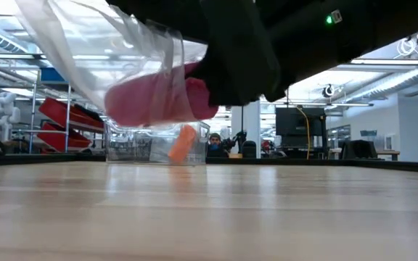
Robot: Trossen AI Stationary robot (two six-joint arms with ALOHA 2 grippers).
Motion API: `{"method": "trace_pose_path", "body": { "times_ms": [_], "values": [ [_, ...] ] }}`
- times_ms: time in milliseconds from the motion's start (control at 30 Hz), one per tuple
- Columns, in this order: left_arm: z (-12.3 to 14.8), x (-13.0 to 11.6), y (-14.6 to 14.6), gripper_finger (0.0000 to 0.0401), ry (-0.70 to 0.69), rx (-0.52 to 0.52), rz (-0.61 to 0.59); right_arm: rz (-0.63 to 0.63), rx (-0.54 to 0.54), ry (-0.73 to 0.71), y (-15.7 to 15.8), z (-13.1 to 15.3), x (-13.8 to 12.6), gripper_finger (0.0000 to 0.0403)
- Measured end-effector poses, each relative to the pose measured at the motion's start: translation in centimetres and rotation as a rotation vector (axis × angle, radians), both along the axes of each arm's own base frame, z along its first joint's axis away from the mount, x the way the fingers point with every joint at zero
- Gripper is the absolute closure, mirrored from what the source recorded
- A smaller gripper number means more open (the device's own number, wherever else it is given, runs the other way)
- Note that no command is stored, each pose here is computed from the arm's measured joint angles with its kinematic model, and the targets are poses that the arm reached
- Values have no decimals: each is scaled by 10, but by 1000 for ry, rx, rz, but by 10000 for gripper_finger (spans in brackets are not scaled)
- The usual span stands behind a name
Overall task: Roll bandage
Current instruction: Put the rolled pink bandage into the transparent zip bag
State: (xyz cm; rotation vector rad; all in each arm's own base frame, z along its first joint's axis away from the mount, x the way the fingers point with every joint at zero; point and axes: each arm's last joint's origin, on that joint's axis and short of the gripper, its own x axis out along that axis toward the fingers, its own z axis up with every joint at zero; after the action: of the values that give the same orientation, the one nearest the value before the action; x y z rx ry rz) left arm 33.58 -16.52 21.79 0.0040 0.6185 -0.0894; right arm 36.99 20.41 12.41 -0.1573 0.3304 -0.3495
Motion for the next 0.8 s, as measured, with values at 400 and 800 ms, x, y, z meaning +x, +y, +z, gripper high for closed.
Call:
{"method": "trace_pose_path", "body": {
  "times_ms": [400, 800],
  "values": [
    [5, -2, -7, 395, -22, -41, -90, 101, -133, 61, 27, 15, -22, 200],
    [17, 2, -11, 395, -51, -50, -144, -21, -539, 54, 81, 32, -77, 206]
  ]
}}
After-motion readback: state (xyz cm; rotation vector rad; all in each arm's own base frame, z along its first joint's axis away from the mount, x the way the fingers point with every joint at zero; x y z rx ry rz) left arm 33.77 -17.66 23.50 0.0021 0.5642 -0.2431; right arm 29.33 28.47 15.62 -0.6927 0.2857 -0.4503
